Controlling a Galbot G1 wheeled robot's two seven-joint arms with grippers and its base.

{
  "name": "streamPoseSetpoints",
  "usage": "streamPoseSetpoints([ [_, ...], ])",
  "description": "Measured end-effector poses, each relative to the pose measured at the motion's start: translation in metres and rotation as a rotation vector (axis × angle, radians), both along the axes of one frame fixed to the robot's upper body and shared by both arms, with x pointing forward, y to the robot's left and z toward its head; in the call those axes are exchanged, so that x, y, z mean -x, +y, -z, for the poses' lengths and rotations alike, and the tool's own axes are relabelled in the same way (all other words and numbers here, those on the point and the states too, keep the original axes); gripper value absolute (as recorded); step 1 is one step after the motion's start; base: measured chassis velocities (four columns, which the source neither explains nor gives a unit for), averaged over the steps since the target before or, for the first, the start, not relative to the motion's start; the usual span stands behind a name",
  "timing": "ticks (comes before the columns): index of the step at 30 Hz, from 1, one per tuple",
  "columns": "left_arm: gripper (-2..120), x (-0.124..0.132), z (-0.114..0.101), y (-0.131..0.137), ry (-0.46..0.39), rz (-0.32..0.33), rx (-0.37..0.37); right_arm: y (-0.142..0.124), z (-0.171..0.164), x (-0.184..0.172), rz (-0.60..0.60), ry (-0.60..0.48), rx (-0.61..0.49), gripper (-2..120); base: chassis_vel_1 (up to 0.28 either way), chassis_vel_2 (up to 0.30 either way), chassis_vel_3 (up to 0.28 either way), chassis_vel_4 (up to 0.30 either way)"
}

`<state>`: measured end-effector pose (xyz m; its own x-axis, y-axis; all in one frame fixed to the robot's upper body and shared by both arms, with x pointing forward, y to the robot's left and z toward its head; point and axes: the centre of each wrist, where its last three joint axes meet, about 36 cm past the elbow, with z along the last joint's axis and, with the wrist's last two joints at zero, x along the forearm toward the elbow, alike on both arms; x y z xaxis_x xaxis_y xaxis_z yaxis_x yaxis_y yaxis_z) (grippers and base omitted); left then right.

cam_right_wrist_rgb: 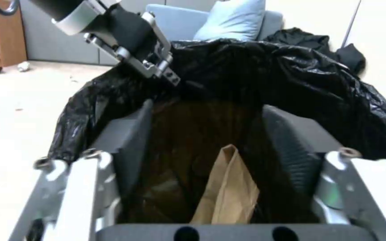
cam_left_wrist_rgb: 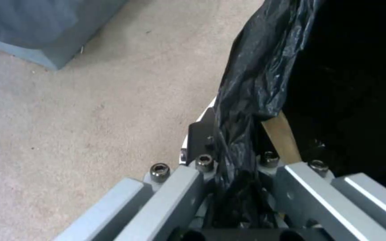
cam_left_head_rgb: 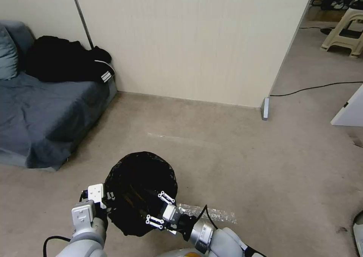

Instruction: Pick up the trash bin, then pick up the garbage from the floor and place it into the trash bin.

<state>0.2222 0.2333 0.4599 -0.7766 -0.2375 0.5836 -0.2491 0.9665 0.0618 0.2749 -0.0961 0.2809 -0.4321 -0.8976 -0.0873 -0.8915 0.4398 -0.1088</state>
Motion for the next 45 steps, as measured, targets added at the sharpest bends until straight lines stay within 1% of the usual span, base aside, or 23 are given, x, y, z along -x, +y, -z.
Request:
streamPoseSetpoints([
  [1, 1, 0.000, 0.000, 0.000, 0.000, 0.000, 0.000, -0.002, -0.001, 0.000, 0.000, -0.002, 0.002, 75, 0.000, 0.000, 0.000, 0.000],
  [3, 1, 0.000, 0.000, 0.000, 0.000, 0.000, 0.000, -0.002, -0.001, 0.000, 0.000, -0.003, 0.003, 76, 0.000, 0.000, 0.000, 0.000],
  [5, 1, 0.000, -0.001, 0.000, -0.001, 0.001, 0.000, -0.005, -0.002, 0.000, 0.000, -0.006, 0.007, 88, 0.000, 0.000, 0.000, 0.000],
  [6, 1, 0.000, -0.001, 0.000, -0.001, 0.001, 0.000, -0.005, -0.002, 0.000, 0.000, -0.006, 0.007, 88, 0.000, 0.000, 0.000, 0.000],
  [7, 1, 0.000, -0.001, 0.000, -0.001, 0.001, 0.000, -0.006, -0.002, 0.000, 0.000, -0.007, 0.008, 93, 0.000, 0.000, 0.000, 0.000],
  [8, 1, 0.000, -0.001, 0.000, -0.002, 0.001, 0.000, -0.006, -0.003, 0.000, 0.000, -0.009, 0.008, 96, 0.000, 0.000, 0.000, 0.000],
  [10, 1, 0.000, -0.001, 0.000, -0.002, 0.001, -0.002, -0.007, -0.005, -0.001, 0.001, -0.014, 0.007, 99, 0.000, 0.000, 0.000, 0.000],
  [13, 1, -0.001, 0.000, 0.000, 0.000, 0.003, -0.005, -0.008, -0.012, -0.005, 0.009, -0.030, -0.002, 100, 0.000, 0.000, 0.000, 0.000],
  [17, 1, -0.001, 0.005, 0.002, 0.010, 0.008, -0.015, -0.005, -0.039, -0.022, 0.057, -0.083, -0.052, 100, 0.000, 0.000, 0.000, 0.000],
  [18, 1, -0.001, 0.005, 0.002, 0.010, 0.008, -0.015, -0.005, -0.039, -0.022, 0.057, -0.083, -0.052, 100, 0.000, 0.000, 0.000, 0.000],
  [20, 1, -0.002, 0.008, 0.004, 0.010, 0.009, -0.023, -0.005, -0.060, -0.034, 0.115, -0.116, -0.103, 100, 0.000, 0.000, 0.000, 0.000],
  [21, 1, -0.002, 0.008, 0.004, 0.010, 0.009, -0.023, -0.005, -0.060, -0.034, 0.115, -0.116, -0.103, 100, 0.000, 0.000, 0.000, 0.000],
  [22, 1, -0.002, 0.008, 0.005, 0.010, 0.009, -0.025, -0.006, -0.070, -0.039, 0.149, -0.130, -0.126, 100, 0.000, 0.000, 0.000, 0.000],
  [23, 1, -0.002, 0.008, 0.005, 0.009, 0.009, -0.025, -0.006, -0.071, -0.039, 0.156, -0.132, -0.130, 100, 0.000, 0.000, 0.000, 0.000],
  [25, 1, -0.002, 0.009, 0.008, 0.005, 0.006, -0.030, -0.016, -0.087, -0.040, 0.258, -0.159, -0.173, 100, 0.000, 0.000, 0.000, 0.000],
  [27, 1, -0.002, 0.009, 0.008, 0.005, 0.005, -0.030, -0.018, -0.090, -0.038, 0.279, -0.161, -0.180, 100, 0.000, 0.000, 0.000, 0.000],
  [29, 1, -0.001, 0.009, 0.010, 0.004, 0.002, -0.032, -0.033, -0.103, -0.025, 0.406, -0.178, -0.201, 100, 0.000, 0.000, 0.000, 0.000],
  [31, 1, -0.001, 0.009, 0.010, 0.003, 0.002, -0.032, -0.035, -0.103, -0.020, 0.430, -0.177, -0.205, 100, 0.000, 0.000, 0.000, 0.000],
  [34, 1, -0.002, 0.010, 0.012, -0.003, 0.000, -0.033, -0.040, -0.096, 0.010, 0.538, -0.147, -0.222, 100, 0.000, 0.000, 0.000, 0.000],
  [35, 1, -0.002, 0.010, 0.012, -0.003, 0.000, -0.033, -0.040, -0.096, 0.010, 0.538, -0.147, -0.222, 100, 0.000, 0.000, 0.000, 0.000],
  [37, 1, -0.002, 0.010, 0.013, -0.004, -0.003, -0.034, -0.039, -0.087, 0.024, 0.592, -0.132, -0.218, 100, 0.000, 0.000, 0.000, 0.000],
  [42, 1, -0.001, 0.009, 0.015, -0.008, -0.006, -0.034, -0.040, -0.074, 0.032, 0.652, -0.114, -0.200, 100, 0.000, 0.000, 0.000, 0.000],
  [45, 1, -0.001, 0.007, 0.015, -0.011, -0.005, -0.031, -0.040, -0.070, 0.033, 0.667, -0.107, -0.193, 100, 0.000, 0.000, 0.000, 0.000],
])
